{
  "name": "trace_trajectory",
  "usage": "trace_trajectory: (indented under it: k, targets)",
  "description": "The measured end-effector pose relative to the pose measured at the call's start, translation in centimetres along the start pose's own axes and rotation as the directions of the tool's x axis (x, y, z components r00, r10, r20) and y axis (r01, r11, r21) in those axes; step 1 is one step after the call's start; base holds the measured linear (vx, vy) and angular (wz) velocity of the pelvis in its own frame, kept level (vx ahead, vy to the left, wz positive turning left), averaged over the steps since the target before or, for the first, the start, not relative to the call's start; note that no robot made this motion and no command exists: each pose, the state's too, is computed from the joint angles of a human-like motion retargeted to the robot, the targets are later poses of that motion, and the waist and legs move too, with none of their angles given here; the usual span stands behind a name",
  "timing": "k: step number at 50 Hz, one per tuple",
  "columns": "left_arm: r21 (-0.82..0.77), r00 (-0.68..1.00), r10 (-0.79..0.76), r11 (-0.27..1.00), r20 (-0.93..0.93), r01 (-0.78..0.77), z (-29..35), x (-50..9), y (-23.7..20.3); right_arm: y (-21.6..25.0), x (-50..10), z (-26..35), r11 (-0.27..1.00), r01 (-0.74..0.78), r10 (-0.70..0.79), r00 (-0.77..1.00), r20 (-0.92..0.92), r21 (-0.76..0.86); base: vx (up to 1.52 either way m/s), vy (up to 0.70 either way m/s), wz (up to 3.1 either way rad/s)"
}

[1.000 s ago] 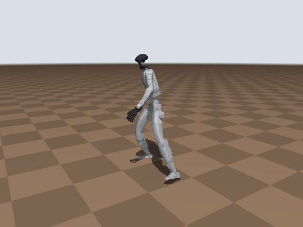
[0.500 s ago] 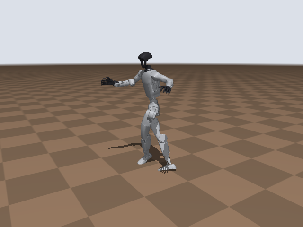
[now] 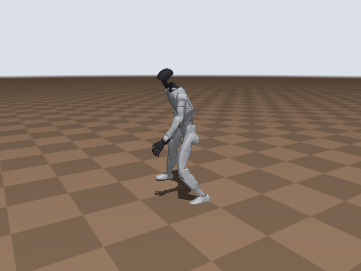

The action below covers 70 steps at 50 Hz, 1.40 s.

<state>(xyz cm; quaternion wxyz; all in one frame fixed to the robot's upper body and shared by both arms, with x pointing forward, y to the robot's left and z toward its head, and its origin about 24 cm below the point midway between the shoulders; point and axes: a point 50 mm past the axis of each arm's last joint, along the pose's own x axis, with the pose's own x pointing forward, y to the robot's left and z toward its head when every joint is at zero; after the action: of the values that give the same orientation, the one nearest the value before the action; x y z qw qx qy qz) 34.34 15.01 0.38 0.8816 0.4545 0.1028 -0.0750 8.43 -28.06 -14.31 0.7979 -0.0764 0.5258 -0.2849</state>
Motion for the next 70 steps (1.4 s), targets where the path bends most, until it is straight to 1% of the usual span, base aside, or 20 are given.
trace_trajectory:
  k: [3, 6, 10, 13, 22, 25, 28, 32, 36, 40, 47, 50, 53, 56, 58, 60, 65, 67, 68, 70]
  targets:
    - [-0.075, 0.989, -0.009, 0.997, 0.147, 0.02, 9.3, 2.5, 2.0, -1.1, -0.3, -3.8, 0.997, -0.068, 0.061, 0.989, -0.135, -0.047, 0.09, -0.87, 0.92]
    - [-0.364, 0.961, 0.152, 0.929, 0.229, -0.06, 15.2, 2.6, 4.9, -2.6, -0.9, -6.5, 0.996, -0.052, 0.037, 0.979, -0.199, -0.069, 0.13, -0.62, 0.64]
    - [-0.833, 0.872, 0.459, 0.539, 0.168, -0.123, 16.4, 0.5, 8.6, -3.6, -0.7, -6.1, 0.987, -0.012, -0.012, 0.988, -0.155, -0.157, 0.21, -0.81, -0.28]
    - [-0.912, 0.837, 0.541, 0.378, 0.081, -0.157, 11.7, -1.1, 9.4, -3.0, 0.1, -2.9, 0.968, -0.015, 0.0, 0.998, -0.061, -0.252, 0.25, -0.84, -0.4]
    - [-0.458, 0.972, 0.208, 0.857, -0.109, -0.235, -5.4, -4.5, 2.6, -0.1, -0.6, 10.1, 0.989, 0.034, 0.034, 0.897, 0.441, -0.145, 0.19, -0.76, 0.2]
    - [-0.363, 0.95, 0.095, 0.909, -0.297, -0.204, -10.2, -5.9, 0.4, 0.2, -1.9, 15.5, 0.972, 0.002, 0.138, 0.805, 0.577, -0.235, 0.1, -0.7, 0.0]
    - [-0.298, 0.889, 0.051, 0.932, -0.454, -0.205, -14.6, -7.7, 0.8, -1.6, -4.5, 24.0, 0.941, 0.148, 0.139, 0.65, 0.747, -0.304, 0.09, -0.67, -0.34]
    - [-0.135, 0.767, -0.013, 0.986, -0.641, -0.096, -21.8, -13.9, 1.9, -5.3, -12.0, 34.1, 0.919, 0.341, 0.09, 0.313, 0.945, -0.2, 0.2, -0.67, -0.93]
    - [-0.073, 0.544, 0.165, 0.919, -0.823, -0.388, -26.9, -21.0, 5.9, -6.1, -21.0, 39.4, 0.957, 0.29, 0.041, -0.023, 0.999, -0.033, 0.3, -0.82, -1.81]
    - [0.071, 0.158, 0.303, 0.625, -0.94, -0.777, -30.1, -30.9, 7.8, -2.7, -25.3, 39.1, 0.989, 0.148, 0.019, -0.214, 0.977, 0.013, 0.51, -0.91, -1.03]
    - [0.262, -0.272, 0.055, 0.507, -0.961, -0.821, -30.1, -43.3, 1.1, 2.7, -24.0, 32.8, 0.951, -0.265, 0.116, -0.166, 0.979, -0.158, 0.51, -0.72, -0.4]
    - [0.289, -0.399, -0.137, 0.487, -0.907, -0.824, -28.3, -43.9, -5.1, 4.3, -20.8, 31.1, 0.948, -0.275, 0.166, -0.01, 0.986, -0.162, 0.27, -0.58, 0.16]
    - [0.01, -0.233, -0.3, 0.594, -0.925, -0.805, -26.5, -38.1, -10.0, 4.3, -15.3, 29.1, 0.979, -0.188, 0.12, 0.246, 0.962, -0.075, 0.06, -0.63, 1.45]
    - [-0.395, 0.234, -0.32, 0.782, -0.918, -0.482, -24.2, -28.1, -11.2, 4.3, -8.9, 24.5, 0.99, -0.133, 0.041, 0.576, 0.817, 0.044, 0.0, -0.66, 1.68]
    - [-0.416, 0.57, -0.256, 0.893, -0.781, -0.17, -21.6, -21.4, -9.5, 4.3, -5.5, 20.2, 0.986, -0.123, 0.02, 0.75, 0.661, 0.111, 0.0, -0.72, 1.11]
    - [-0.307, 0.813, -0.136, 0.95, -0.566, -0.055, -18.0, -15.7, -6.2, 3.9, -3.3, 15.9, 0.981, -0.093, -0.01, 0.857, 0.515, 0.173, 0.01, -0.78, 1.1]
    - [-0.472, 0.942, 0.28, 0.815, -0.185, -0.335, -9.0, -9.7, 2.2, 2.5, -1.1, 6.4, 0.971, 0.108, -0.156, 0.963, 0.22, 0.215, 0.03, -0.75, 0.67]
    - [-0.775, 0.896, 0.406, 0.501, -0.182, -0.385, -5.8, -9.0, 4.5, 2.2, -0.8, 4.3, 0.957, 0.168, -0.199, 0.973, 0.113, 0.237, 0.05, -0.67, -0.3]
    - [-0.656, 0.91, 0.401, 0.659, -0.107, -0.368, -6.0, -9.1, 5.4, 2.1, -0.6, 3.2, 0.968, 0.144, -0.164, 0.983, 0.084, 0.206, 0.07, -0.6, -0.62]
    - [-0.601, 0.905, 0.421, 0.709, -0.057, -0.368, -5.6, -9.2, 6.4, 1.5, -0.1, 2.3, 0.983, 0.121, -0.127, 0.991, 0.042, 0.136, 0.07, -0.46, -0.56]
